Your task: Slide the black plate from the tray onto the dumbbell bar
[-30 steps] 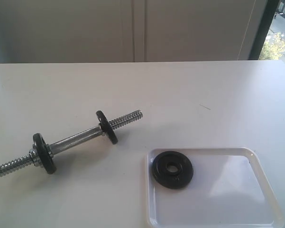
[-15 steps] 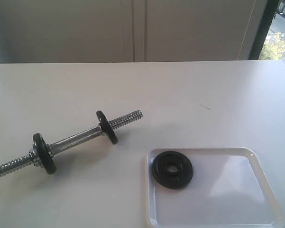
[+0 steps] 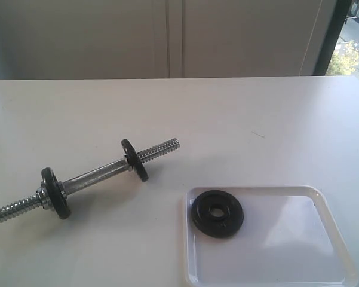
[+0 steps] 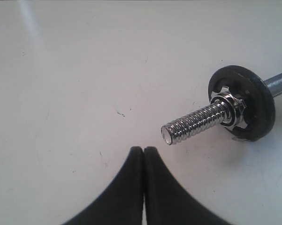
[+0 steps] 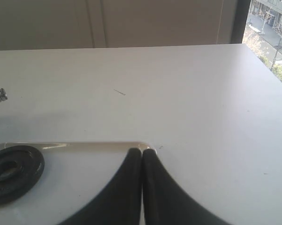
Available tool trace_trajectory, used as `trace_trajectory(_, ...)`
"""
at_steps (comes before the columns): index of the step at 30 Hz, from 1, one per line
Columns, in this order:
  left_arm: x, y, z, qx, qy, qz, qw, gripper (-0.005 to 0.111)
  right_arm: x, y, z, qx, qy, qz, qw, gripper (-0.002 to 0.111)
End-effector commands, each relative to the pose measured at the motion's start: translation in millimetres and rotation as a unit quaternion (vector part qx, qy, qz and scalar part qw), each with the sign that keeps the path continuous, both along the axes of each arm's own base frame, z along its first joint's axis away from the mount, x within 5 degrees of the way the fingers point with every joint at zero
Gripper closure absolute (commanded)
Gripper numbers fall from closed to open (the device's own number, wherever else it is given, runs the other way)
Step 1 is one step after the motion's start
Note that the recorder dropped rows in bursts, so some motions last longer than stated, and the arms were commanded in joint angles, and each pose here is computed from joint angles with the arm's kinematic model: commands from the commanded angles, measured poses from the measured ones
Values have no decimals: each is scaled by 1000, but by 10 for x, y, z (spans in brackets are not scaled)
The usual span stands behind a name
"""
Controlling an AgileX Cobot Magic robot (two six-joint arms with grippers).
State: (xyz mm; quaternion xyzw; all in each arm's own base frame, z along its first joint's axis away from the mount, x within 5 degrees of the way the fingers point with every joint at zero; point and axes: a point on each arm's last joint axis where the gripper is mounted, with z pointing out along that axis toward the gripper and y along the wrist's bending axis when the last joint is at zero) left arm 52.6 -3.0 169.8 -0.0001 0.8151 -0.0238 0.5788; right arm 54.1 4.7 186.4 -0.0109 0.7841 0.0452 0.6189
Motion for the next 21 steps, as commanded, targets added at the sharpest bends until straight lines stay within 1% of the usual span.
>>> trace_trajectory(1,-2,-4,-9,-3,-1,-3,1000,107,-1,-3,-14,1,-3,-3,1000,108)
trace_trajectory(4,3,-3,5,-3,-9,-2,1000,107,-1,-3,-14,1,-3,-3,1000,108)
trace_trajectory(13,31,3,110,-5,-69,1,998,107,-2,9,-14,1,-3,8,1000,108)
trace_trajectory(17,42,7,180,-6,-108,4,994,107,-2,12,-14,1,-3,11,1000,108)
trace_trajectory(21,49,14,297,-7,-171,7,985,107,-2,12,-14,1,-3,11,1000,108)
